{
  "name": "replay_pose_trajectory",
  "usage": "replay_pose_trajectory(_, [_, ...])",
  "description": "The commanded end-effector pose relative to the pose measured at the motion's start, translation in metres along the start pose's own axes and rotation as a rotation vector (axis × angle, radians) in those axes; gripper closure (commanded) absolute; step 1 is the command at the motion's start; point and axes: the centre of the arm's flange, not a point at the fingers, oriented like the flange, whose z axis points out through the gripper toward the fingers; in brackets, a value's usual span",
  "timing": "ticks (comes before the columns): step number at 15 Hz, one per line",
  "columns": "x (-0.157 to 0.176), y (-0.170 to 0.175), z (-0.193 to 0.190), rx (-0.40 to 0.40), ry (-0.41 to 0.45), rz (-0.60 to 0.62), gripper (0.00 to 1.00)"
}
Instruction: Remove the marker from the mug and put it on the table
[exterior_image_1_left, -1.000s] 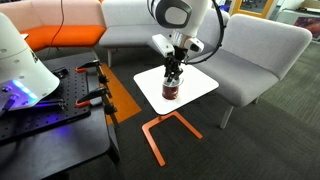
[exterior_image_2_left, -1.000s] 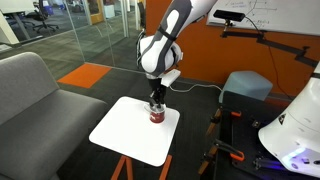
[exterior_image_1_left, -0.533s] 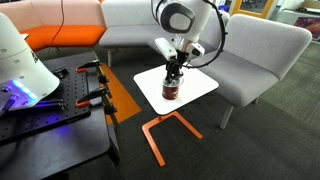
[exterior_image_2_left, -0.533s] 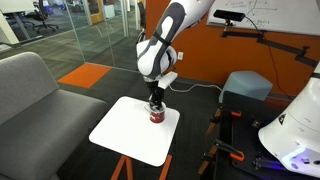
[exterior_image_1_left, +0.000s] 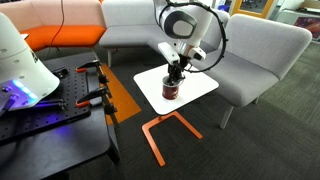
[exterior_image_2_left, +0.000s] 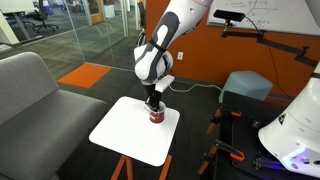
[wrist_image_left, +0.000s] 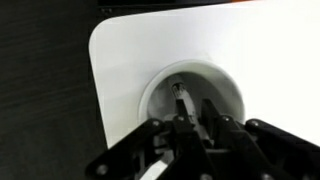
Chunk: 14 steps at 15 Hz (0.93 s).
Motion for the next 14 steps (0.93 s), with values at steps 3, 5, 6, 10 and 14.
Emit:
replay_pose_trajectory(3, [0.008,-0.001,0.002,-0.011,-0.018,0.02,0.96])
replay_pose_trajectory(5, [0.006,0.0,0.001,-0.024,-0.015,0.015,0.95])
replay_pose_trajectory(6, [0.004,-0.001,0.0,-0.029,-0.016,0.007,0.95])
replay_pose_trajectory(10, [-0.012,-0.007,-0.012,-0.068,-0.027,-0.016,0.95])
replay_pose_trajectory(14, [-0.028,-0.012,-0.039,-0.062,0.014,-0.04,0.95])
